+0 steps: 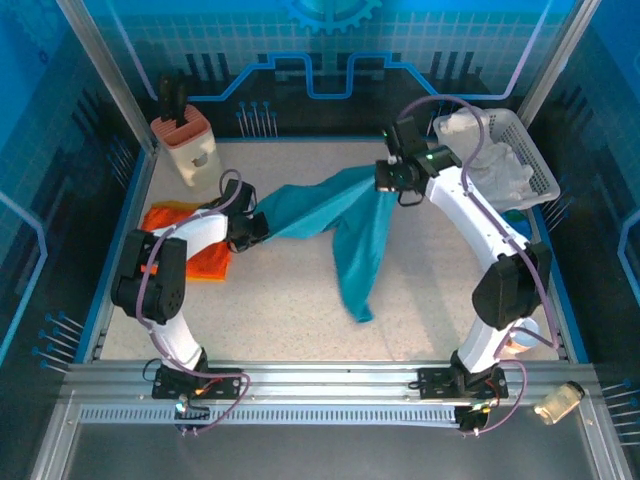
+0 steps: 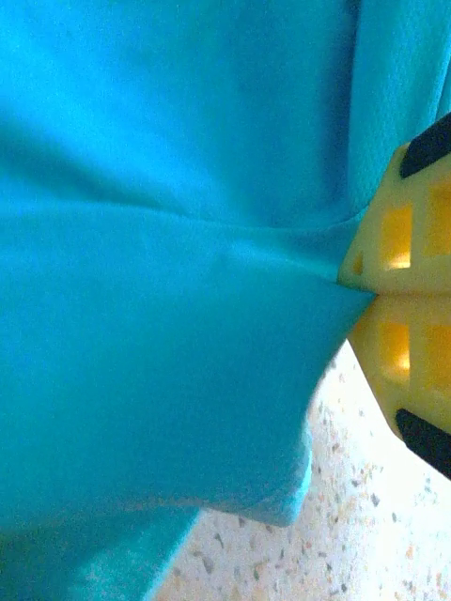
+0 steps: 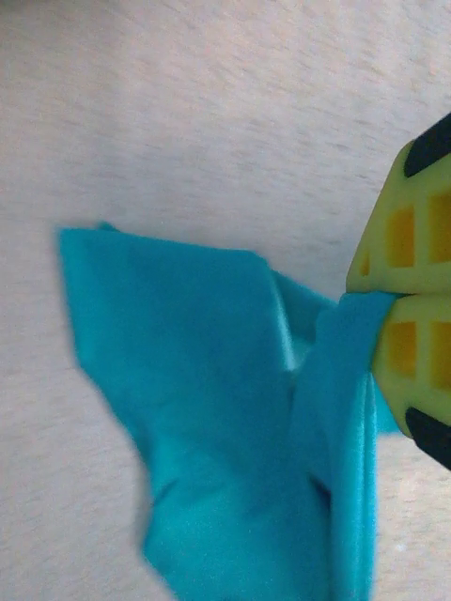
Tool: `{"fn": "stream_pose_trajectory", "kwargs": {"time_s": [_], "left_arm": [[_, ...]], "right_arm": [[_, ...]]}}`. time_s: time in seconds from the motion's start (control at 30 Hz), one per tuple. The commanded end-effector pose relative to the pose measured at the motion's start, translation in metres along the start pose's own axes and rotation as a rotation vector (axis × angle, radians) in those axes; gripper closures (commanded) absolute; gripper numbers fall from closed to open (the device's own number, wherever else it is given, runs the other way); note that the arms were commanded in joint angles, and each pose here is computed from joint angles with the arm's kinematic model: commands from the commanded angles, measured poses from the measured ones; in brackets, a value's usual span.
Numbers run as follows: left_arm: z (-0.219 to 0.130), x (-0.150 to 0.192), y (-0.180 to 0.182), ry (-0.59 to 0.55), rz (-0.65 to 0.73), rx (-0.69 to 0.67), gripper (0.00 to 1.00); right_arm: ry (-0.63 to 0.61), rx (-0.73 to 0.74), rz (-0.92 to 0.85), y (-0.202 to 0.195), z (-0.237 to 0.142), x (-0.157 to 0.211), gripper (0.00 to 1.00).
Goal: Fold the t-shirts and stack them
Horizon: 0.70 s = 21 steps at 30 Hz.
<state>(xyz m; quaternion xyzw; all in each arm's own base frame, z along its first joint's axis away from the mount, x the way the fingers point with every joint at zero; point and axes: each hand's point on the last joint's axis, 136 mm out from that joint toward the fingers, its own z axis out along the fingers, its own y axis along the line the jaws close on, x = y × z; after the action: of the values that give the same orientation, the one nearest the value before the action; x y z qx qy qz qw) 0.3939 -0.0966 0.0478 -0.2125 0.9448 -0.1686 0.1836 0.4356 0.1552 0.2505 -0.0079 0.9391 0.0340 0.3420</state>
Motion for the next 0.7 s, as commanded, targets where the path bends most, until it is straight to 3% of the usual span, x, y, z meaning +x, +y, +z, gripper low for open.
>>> {"fn": "stream_pose_trajectory", "kwargs": {"time_s": [0.0,0.07,0.13,0.27,0.4,0.47,0.57,0.67], "left_arm": [[-0.026,-0.016,-0.007,-0.074,-0.048,0.021,1.0],[-0.035,-0.017,-0.004,-0.098,-0.049,0.013,1.0],[-0.044,-0.014,0.0,-0.114,-0.041,0.0,1.0],[-0.054,0.004,0.015,-0.111,-0.034,-0.028,1.0],[-0.06,0.024,0.031,-0.097,-0.032,-0.054,1.0],[-0.061,0.033,0.039,-0.079,-0.027,-0.07,1.0],[-0.057,0.044,0.049,-0.063,-0.025,-0.096,1.0],[-0.05,0.049,0.054,-0.046,-0.028,-0.105,1.0]], "right_arm": [[-0.228,0.177,-0.189,0.003,-0.054,-0.056,1.0],[-0.323,0.204,-0.335,0.024,-0.072,-0.065,1.0],[-0.35,0.268,-0.45,0.031,-0.08,-0.049,1.0],[-0.284,0.357,-0.534,0.012,-0.079,0.04,1.0],[-0.066,-0.016,-0.423,0.032,-0.075,0.168,0.96],[0.01,-0.093,-0.331,0.032,-0.078,0.216,0.95],[0.142,-0.191,-0.244,0.039,-0.079,0.277,0.93],[0.242,-0.332,-0.28,0.071,-0.085,0.319,0.89]]}}
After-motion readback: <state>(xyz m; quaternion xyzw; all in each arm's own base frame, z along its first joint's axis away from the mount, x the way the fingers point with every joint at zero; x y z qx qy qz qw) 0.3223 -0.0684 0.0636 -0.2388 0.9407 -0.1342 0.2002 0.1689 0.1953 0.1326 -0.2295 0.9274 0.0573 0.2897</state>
